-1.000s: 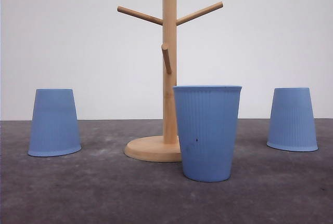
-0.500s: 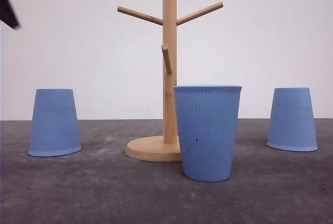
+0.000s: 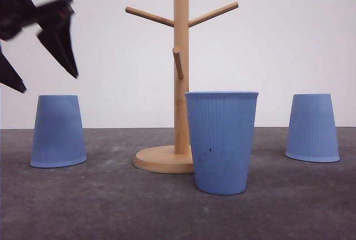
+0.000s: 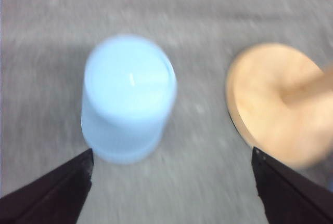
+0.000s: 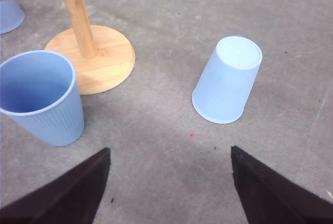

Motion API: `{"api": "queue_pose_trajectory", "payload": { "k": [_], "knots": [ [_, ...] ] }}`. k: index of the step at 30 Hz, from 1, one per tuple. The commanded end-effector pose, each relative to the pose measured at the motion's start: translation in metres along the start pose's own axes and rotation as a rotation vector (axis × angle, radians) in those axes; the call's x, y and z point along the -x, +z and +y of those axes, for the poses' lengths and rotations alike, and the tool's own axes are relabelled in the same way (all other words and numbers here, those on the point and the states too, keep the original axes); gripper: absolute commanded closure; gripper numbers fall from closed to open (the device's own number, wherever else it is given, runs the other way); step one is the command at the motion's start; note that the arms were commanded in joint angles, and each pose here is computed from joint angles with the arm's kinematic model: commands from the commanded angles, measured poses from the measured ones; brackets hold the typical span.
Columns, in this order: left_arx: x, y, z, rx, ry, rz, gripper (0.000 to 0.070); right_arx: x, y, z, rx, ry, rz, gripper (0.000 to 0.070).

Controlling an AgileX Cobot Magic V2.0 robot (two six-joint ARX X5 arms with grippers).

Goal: Place three cups

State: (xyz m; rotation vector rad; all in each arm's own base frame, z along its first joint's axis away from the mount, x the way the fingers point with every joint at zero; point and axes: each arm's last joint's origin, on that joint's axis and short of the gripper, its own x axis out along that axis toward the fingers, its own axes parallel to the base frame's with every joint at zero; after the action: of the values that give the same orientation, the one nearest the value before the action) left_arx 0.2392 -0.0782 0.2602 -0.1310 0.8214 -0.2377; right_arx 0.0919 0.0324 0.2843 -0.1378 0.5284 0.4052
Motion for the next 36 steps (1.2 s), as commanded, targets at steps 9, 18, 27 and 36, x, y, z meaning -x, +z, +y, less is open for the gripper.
{"api": "queue_pose_trajectory", "payload": {
  "k": [9, 18, 27, 36],
  "knots": [
    [-0.044, 0.019, 0.011, 0.005, 0.047, -0.036, 0.0102, 0.002, 0.004, 0.0, -0.013, 0.002, -0.021, 0.0232],
    [-0.069, 0.016, 0.016, -0.014, 0.059, -0.009, 0.0117, 0.002, 0.006, 0.0, -0.013, 0.001, -0.041, 0.0232],
    [-0.066, 0.016, 0.015, -0.012, 0.056, 0.016, 0.0281, 0.003, 0.009, 0.0, -0.018, -0.001, -0.073, 0.0232],
    [-0.021, 0.019, 0.012, 0.037, -0.018, 0.009, 0.0282, 0.003, 0.009, 0.0, -0.031, -0.001, -0.073, 0.0232]
  ]
}}
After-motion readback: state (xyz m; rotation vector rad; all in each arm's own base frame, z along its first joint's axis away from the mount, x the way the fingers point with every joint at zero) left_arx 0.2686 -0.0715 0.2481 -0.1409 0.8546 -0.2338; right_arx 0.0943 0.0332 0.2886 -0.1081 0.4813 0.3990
